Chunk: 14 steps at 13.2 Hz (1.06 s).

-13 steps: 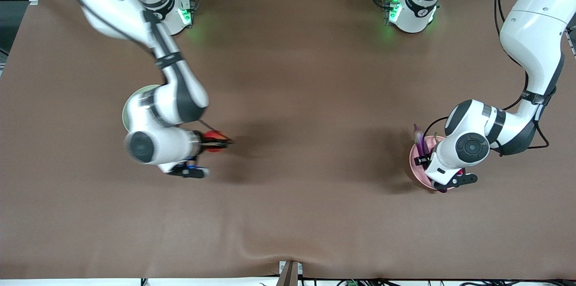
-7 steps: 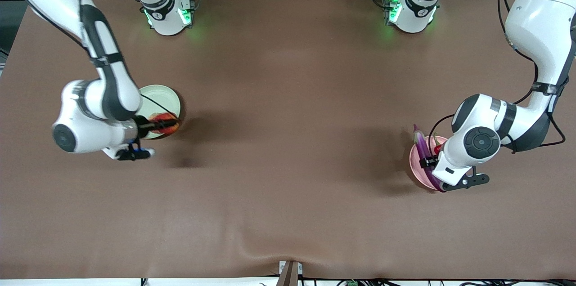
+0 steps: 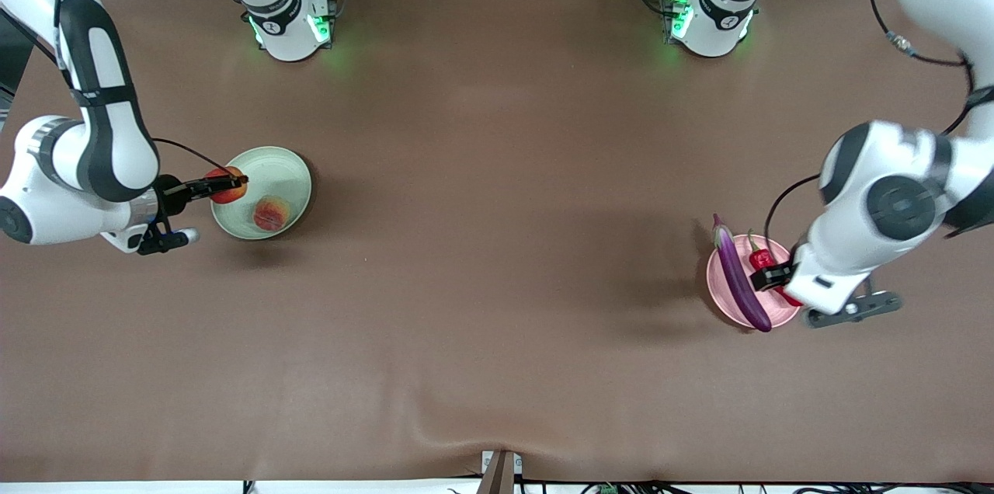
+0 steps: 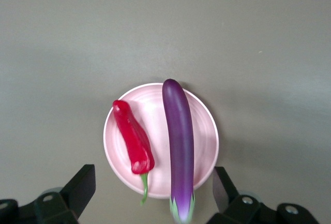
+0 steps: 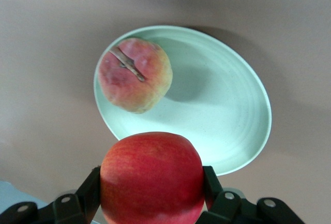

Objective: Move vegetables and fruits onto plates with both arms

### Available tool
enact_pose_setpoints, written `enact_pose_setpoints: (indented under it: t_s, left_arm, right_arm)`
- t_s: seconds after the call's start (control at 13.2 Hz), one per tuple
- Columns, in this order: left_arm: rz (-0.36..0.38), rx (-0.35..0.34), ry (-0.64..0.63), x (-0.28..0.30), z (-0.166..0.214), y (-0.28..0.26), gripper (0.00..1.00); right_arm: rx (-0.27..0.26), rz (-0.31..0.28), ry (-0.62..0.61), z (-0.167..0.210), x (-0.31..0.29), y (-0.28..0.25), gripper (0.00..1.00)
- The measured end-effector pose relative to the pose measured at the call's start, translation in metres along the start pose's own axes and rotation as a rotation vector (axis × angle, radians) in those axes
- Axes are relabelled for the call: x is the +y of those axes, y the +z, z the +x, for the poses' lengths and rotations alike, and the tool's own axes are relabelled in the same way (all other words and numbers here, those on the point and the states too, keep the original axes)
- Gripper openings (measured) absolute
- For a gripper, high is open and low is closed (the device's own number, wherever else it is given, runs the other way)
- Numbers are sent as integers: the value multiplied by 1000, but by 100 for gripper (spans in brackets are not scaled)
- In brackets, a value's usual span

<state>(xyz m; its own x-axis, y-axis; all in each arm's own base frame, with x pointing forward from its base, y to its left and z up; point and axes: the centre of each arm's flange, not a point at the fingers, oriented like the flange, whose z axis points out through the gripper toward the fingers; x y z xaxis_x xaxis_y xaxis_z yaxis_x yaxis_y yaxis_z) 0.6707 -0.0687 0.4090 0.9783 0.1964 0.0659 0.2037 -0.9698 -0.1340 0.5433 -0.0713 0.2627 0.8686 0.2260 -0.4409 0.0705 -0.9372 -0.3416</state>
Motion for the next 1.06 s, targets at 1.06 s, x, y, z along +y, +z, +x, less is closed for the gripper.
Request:
enact_pose_setpoints:
  t_s: [1.06]
  left_arm:
    - [-167,24,-38,-111,-51,-207,100]
  right_arm:
    - [209,-267,-255,19,-150,-191,100]
